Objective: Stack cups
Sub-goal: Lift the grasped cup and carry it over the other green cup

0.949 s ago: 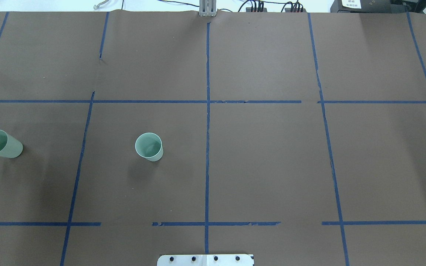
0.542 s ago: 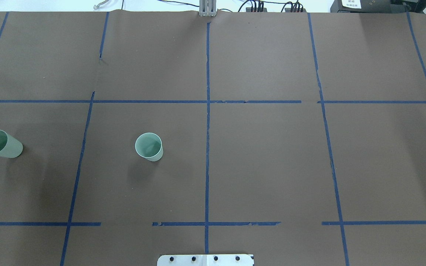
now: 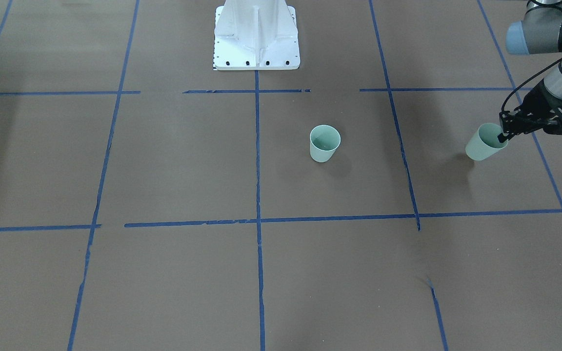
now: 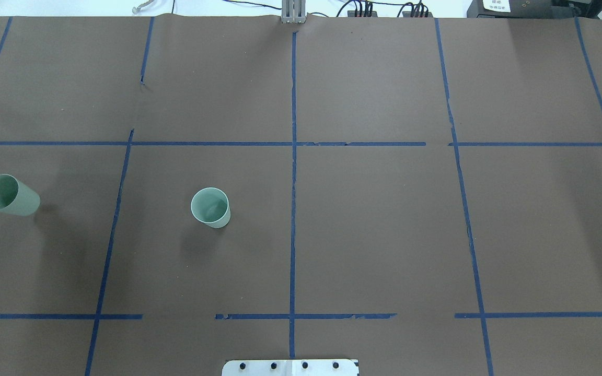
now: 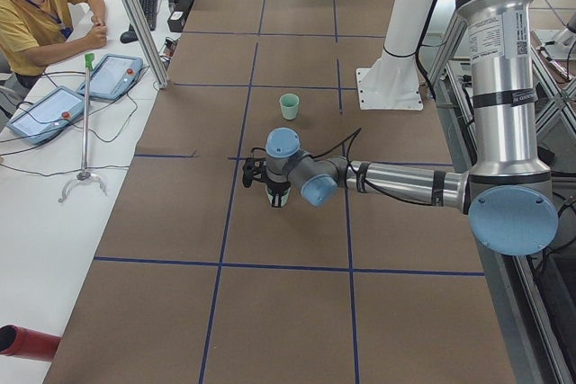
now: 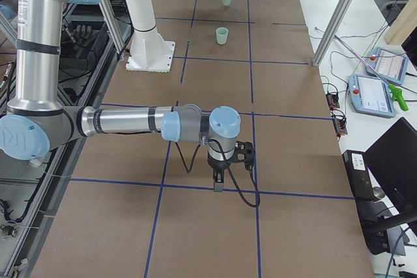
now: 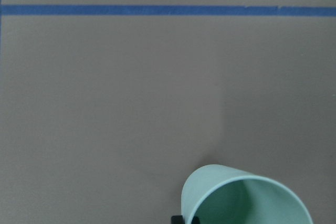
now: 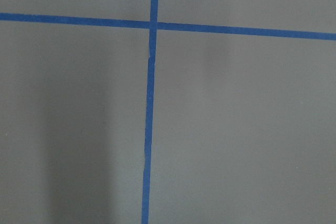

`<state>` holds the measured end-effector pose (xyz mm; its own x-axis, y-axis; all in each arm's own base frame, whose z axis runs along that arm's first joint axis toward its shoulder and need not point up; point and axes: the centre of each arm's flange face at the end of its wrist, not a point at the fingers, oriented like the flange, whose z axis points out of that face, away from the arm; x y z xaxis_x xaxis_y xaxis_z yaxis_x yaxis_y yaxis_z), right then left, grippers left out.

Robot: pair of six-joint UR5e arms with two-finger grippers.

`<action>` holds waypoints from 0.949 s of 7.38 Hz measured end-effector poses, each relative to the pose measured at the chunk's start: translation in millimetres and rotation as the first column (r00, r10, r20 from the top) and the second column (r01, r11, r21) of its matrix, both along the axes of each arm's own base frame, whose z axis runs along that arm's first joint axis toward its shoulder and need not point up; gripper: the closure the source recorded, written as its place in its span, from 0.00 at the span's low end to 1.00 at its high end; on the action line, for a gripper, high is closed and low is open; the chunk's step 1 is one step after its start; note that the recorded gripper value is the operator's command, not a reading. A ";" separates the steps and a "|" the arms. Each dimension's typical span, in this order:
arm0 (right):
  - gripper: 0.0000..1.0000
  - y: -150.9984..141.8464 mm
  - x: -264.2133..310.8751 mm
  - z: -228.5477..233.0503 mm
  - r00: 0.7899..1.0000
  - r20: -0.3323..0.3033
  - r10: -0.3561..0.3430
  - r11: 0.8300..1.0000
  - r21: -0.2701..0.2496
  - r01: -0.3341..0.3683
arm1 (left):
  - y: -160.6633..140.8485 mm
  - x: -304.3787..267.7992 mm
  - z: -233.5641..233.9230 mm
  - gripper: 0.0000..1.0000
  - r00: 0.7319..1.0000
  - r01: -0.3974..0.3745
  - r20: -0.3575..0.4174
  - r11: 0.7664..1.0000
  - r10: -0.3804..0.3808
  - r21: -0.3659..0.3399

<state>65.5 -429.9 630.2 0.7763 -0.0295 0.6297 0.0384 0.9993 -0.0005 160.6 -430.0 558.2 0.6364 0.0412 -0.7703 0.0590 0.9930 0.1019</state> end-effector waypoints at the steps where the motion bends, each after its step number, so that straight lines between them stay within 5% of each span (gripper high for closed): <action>1: 0.00 0.0 -0.2 0.0 1.000 0.000 0.000 1.000 0.000 0.000 | -2.7 0.4 -39.7 1.00 1.000 0.018 -0.006 1.000 -0.018 -0.013; 4: 0.00 -0.1 -0.4 0.0 1.000 0.000 -0.001 1.000 0.000 0.001 | -33.1 66.7 -191.3 1.00 0.987 0.121 -0.084 0.977 -0.138 -0.178; 7: 0.00 0.0 0.1 0.0 1.000 0.000 0.000 1.000 0.000 0.000 | -19.0 176.9 -295.6 1.00 0.982 0.153 -0.050 0.929 -0.181 -0.338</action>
<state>65.7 -429.9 630.2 0.7763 -0.0293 0.6297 0.0381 0.9993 -0.0004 337.5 -449.0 262.6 0.5483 -0.3262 -0.7700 0.2212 0.9446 -0.2426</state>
